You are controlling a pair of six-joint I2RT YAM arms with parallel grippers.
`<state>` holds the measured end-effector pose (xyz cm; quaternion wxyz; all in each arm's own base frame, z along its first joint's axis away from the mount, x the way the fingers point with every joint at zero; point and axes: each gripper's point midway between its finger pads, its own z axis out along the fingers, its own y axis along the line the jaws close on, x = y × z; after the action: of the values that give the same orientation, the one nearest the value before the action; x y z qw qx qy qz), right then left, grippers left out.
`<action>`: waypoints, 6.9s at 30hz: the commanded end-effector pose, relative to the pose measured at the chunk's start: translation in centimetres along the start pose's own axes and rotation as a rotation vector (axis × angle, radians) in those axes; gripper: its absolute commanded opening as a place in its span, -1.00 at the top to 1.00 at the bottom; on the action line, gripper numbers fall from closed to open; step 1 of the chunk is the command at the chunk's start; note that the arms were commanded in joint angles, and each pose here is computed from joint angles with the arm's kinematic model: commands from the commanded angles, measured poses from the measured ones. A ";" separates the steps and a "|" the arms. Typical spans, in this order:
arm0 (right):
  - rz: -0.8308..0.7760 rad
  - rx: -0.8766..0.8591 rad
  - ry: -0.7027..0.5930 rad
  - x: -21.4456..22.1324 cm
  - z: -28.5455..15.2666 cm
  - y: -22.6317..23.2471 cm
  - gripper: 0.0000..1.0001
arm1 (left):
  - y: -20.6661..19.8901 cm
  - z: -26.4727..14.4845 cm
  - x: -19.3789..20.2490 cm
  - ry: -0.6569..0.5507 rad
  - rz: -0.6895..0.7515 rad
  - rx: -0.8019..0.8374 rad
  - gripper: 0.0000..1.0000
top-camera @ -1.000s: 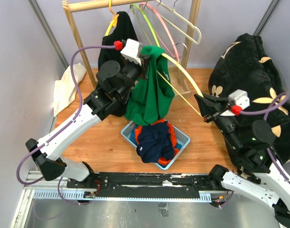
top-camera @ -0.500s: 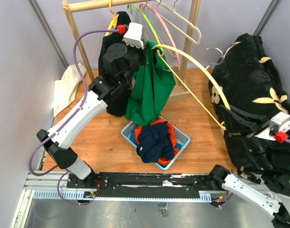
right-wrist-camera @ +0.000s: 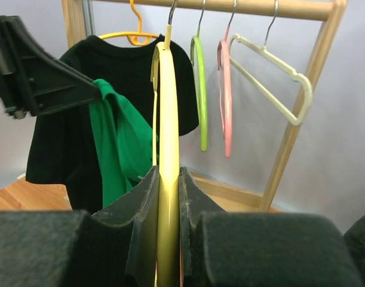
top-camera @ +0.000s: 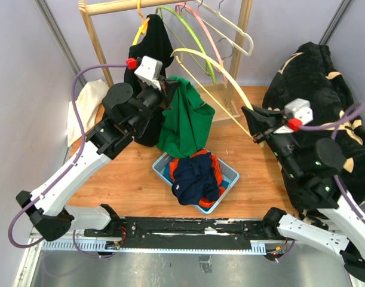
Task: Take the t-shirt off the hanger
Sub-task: Place the hanger on the clothesline, then place the T-shirt in the bin.
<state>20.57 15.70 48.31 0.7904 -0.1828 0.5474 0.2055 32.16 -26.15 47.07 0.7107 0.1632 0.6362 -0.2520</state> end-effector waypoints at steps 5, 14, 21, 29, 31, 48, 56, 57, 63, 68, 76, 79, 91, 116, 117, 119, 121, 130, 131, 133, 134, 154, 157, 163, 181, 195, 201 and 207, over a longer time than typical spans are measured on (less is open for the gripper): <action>-0.025 0.097 -0.104 -2.7 6.0 -0.6 0.99 | -1.2 -3.5 1.1 -0.036 -0.065 0.091 0.99; -0.094 0.185 -0.104 -3.3 12.5 -0.8 0.99 | -0.7 -6.7 4.0 0.010 -0.080 0.090 0.99; -0.159 0.195 -0.107 -2.7 16.3 -0.1 0.99 | -0.3 -8.4 4.8 0.000 -0.099 0.081 0.99; -0.181 0.179 -0.126 -2.2 19.8 0.8 0.99 | -0.2 -9.1 5.5 0.004 -0.115 0.082 0.99; -0.186 0.177 -0.124 -1.9 20.7 0.9 0.99 | -0.2 -9.3 5.5 0.000 -0.120 0.080 0.99; -0.180 0.193 -0.040 5.2 28.4 -0.7 0.99 | -1.8 -9.7 2.4 -0.047 -0.136 0.167 0.99; -0.161 0.169 0.020 8.0 28.4 -0.7 0.98 | -2.2 -9.3 0.7 -0.068 -0.125 0.182 0.99; -0.161 0.169 0.025 8.0 28.1 -0.7 0.95 | -2.2 -9.2 0.4 -0.072 -0.124 0.182 0.99; -0.168 0.184 0.037 6.8 25.2 -1.5 -0.06 | -2.5 -8.3 -1.9 -0.108 -0.117 0.189 0.99; -0.173 0.193 0.010 3.3 20.7 -2.5 -0.35 | -3.2 -7.3 -4.8 -0.151 -0.113 0.218 0.99; -0.154 0.103 0.006 -0.2 11.0 -2.4 -0.55 | -4.3 -4.4 -7.9 -0.169 -0.092 0.247 0.99; -0.151 -0.018 0.030 0.4 7.6 -0.7 -0.59 | -4.9 -3.8 -9.0 -0.175 -0.080 0.271 0.99; -0.045 -0.348 0.122 6.9 1.6 5.3 -0.97 | -8.5 -3.3 -14.3 -0.216 -0.046 0.459 0.99; 0.074 -0.543 0.085 12.1 11.7 11.0 -0.73 | -10.8 -5.8 -15.4 -0.238 -0.101 0.588 0.99; 0.076 -0.527 0.088 12.2 12.0 10.8 -0.48 | -10.6 -6.0 -15.5 -0.242 -0.101 0.580 0.99; 0.084 -0.486 0.087 12.2 12.3 10.2 0.15 | -10.2 -6.3 -15.2 -0.242 -0.100 0.561 0.99; 0.083 -0.443 0.079 12.0 12.1 9.4 0.66 | -9.8 -6.7 -15.2 -0.248 -0.099 0.541 0.99; -0.002 -0.192 0.023 6.1 9.3 3.8 0.99 | -4.8 -8.9 -13.2 -0.261 -0.090 0.282 0.99; -0.013 -0.166 0.005 4.9 8.9 3.1 0.98 | -4.3 -8.9 -12.2 -0.245 -0.091 0.256 0.99; -0.029 -0.115 -0.036 2.5 8.4 1.9 0.99 | -3.4 -9.0 -10.3 -0.209 -0.095 0.213 0.99; -0.033 -0.096 -0.052 1.3 8.2 1.5 0.99 | -3.0 -9.0 -9.1 -0.187 -0.098 0.192 0.99; 0.070 -0.142 -0.144 -7.8 5.9 1.5 0.99 | 2.4 -12.5 5.9 0.089 -0.146 -0.079 -0.64; 0.125 -0.208 -0.132 -7.4 5.8 2.9 0.99 | 3.3 -13.2 5.5 0.073 -0.155 -0.123 -0.64; 0.236 -0.299 -0.040 -4.2 5.1 5.1 0.98 | 3.6 -14.0 4.6 0.035 -0.174 -0.133 -0.64; 0.099 -0.173 0.472 19.1 -0.2 9.2 0.99 | 3.3 -14.4 4.2 0.004 -0.204 -0.117 -0.63; 0.056 -0.161 0.744 30.0 -4.4 12.3 0.99 | 3.4 -14.5 3.9 -0.027 -0.205 -0.113 -0.63; -0.011 -0.122 0.568 23.2 -1.2 10.4 0.99 | 3.5 -14.2 3.9 -0.024 -0.205 -0.122 -0.63; -0.065 -0.117 0.393 13.1 2.8 9.1 0.99 | 3.5 -14.0 4.4 -0.009 -0.211 -0.127 -0.63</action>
<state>21.76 27.29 27.33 0.5927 -0.2939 0.7287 0.1771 22.71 -16.32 39.92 0.6854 0.0601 0.6687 -0.2818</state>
